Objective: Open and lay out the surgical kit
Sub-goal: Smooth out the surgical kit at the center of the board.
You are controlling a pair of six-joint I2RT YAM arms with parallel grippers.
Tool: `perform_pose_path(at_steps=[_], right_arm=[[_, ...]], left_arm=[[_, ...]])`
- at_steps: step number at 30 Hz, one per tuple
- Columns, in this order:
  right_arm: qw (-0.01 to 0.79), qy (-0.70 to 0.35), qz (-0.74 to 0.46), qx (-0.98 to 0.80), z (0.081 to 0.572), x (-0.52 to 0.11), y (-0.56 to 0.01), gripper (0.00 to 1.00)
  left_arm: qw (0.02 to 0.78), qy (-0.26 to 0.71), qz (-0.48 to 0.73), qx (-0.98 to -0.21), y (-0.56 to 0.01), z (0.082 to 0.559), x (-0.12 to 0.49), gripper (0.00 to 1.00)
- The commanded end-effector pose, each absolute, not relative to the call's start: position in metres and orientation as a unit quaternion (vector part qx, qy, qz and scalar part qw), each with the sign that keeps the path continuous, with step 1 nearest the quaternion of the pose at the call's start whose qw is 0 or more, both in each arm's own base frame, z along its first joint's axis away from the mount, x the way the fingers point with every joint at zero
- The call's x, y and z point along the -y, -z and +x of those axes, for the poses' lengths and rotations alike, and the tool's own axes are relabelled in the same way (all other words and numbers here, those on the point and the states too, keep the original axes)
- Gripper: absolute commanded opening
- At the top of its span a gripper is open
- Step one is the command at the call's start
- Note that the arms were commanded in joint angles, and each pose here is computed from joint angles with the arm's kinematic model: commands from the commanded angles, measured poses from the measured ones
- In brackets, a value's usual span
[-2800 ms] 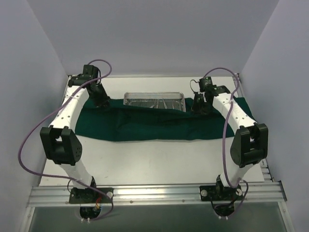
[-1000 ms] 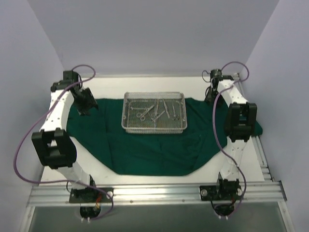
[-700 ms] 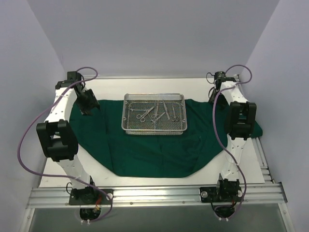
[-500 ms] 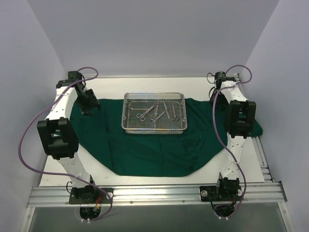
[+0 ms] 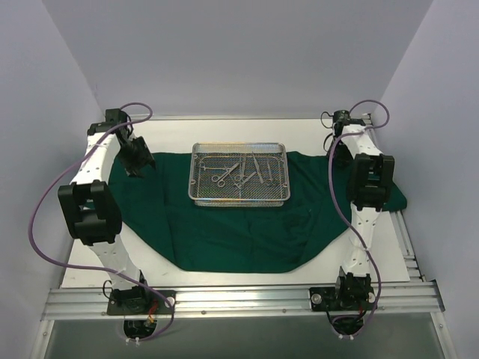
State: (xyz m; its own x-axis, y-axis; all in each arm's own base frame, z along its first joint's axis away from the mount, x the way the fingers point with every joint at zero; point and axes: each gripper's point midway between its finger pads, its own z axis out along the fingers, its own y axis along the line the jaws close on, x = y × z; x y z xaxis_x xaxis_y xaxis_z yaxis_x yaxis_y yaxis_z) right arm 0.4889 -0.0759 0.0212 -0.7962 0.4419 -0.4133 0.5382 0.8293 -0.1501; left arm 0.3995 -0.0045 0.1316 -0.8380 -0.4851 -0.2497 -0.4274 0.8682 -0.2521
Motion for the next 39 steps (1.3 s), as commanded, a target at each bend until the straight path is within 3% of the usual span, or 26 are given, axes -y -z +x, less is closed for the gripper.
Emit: perform_pose_path(at_steps=[1, 9, 13, 16, 20, 30, 39], right_arm=[[0.172, 0.148, 0.266, -0.937, 0.484, 0.085, -0.021, 0.37], [0.170, 0.146, 0.268, -0.937, 0.487, 0.089, -0.018, 0.21], [0.176, 0.150, 0.267, -0.936, 0.490, 0.090, -0.027, 0.19], [0.187, 0.148, 0.268, -0.933, 0.492, 0.090, -0.039, 0.07], [0.197, 0.142, 0.275, -0.930, 0.492, 0.089, -0.055, 0.00], [0.213, 0.091, 0.286, -0.930, 0.478, 0.070, -0.095, 0.00], [0.227, 0.054, 0.281, -0.931, 0.453, 0.051, -0.123, 0.00]], left_arm=[[0.181, 0.094, -0.228, -0.952, -0.144, 0.411, 0.002, 0.59], [0.179, 0.090, -0.227, -0.953, -0.142, 0.411, 0.000, 0.59], [0.177, 0.089, -0.227, -0.954, -0.139, 0.412, 0.000, 0.59], [0.172, 0.084, -0.227, -0.955, -0.134, 0.413, -0.001, 0.59], [0.161, 0.075, -0.225, -0.958, -0.126, 0.411, -0.003, 0.60], [0.120, 0.030, -0.217, -0.968, -0.105, 0.402, -0.011, 0.69], [0.104, 0.005, -0.200, -0.974, -0.084, 0.421, -0.001, 0.68]])
